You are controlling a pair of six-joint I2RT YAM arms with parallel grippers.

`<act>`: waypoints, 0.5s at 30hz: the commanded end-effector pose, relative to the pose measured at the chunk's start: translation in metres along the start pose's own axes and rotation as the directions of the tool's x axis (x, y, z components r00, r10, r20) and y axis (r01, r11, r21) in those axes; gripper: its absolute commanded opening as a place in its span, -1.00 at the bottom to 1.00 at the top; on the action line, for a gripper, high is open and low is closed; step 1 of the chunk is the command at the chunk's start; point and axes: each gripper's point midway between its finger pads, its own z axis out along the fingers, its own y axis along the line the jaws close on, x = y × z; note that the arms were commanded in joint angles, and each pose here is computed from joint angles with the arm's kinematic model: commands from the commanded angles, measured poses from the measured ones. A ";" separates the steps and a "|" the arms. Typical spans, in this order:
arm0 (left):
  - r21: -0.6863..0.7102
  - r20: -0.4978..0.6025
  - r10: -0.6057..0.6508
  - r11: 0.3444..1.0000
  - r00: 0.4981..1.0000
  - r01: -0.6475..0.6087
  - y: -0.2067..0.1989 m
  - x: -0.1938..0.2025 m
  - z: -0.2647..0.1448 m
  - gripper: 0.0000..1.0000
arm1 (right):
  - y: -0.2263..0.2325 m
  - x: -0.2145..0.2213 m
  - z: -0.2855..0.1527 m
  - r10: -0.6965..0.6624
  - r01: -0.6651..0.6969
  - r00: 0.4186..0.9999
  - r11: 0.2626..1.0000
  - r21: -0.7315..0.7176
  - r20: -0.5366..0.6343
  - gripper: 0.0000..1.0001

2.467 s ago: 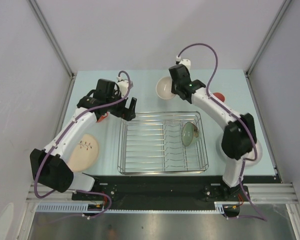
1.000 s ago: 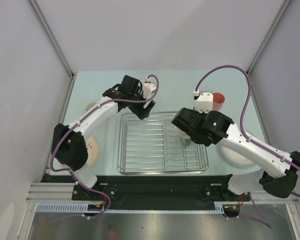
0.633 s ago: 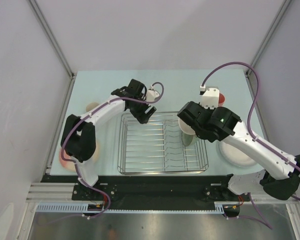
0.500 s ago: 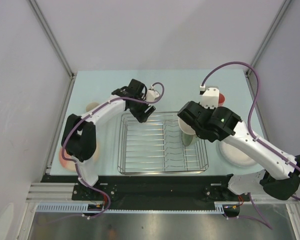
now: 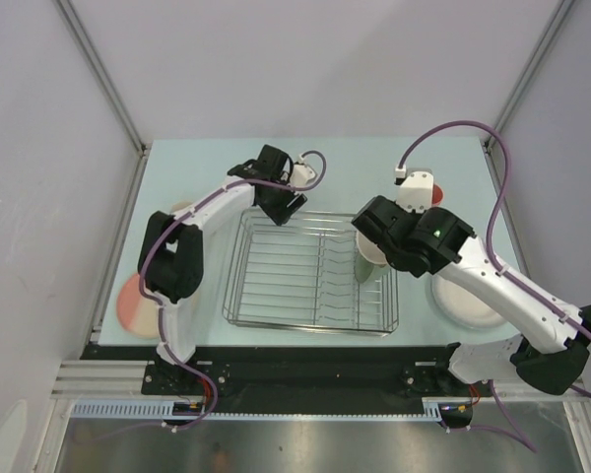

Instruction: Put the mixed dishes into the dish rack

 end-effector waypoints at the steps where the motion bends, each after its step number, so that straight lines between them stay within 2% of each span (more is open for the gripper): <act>1: -0.146 0.031 -0.001 0.989 1.000 0.006 0.060 -0.011 0.002 0.38 | -0.032 0.014 0.001 -0.153 0.158 0.987 0.981 0.116 -0.055 -1.00; 4: -0.154 0.039 -0.015 0.988 0.999 0.021 0.066 -0.011 0.004 0.38 | -0.029 0.018 0.006 -0.197 0.206 0.977 0.970 0.126 -0.079 -1.00; 7: -0.218 0.026 -0.033 0.975 0.999 0.038 0.082 -0.008 0.008 0.36 | -0.024 0.026 0.012 -0.250 0.265 0.961 0.955 0.132 -0.119 -1.00; 15: -0.314 0.009 -0.157 0.937 0.988 0.152 0.106 0.002 0.016 0.31 | -0.011 0.036 0.013 -0.303 0.320 0.941 0.942 0.101 -0.151 -1.00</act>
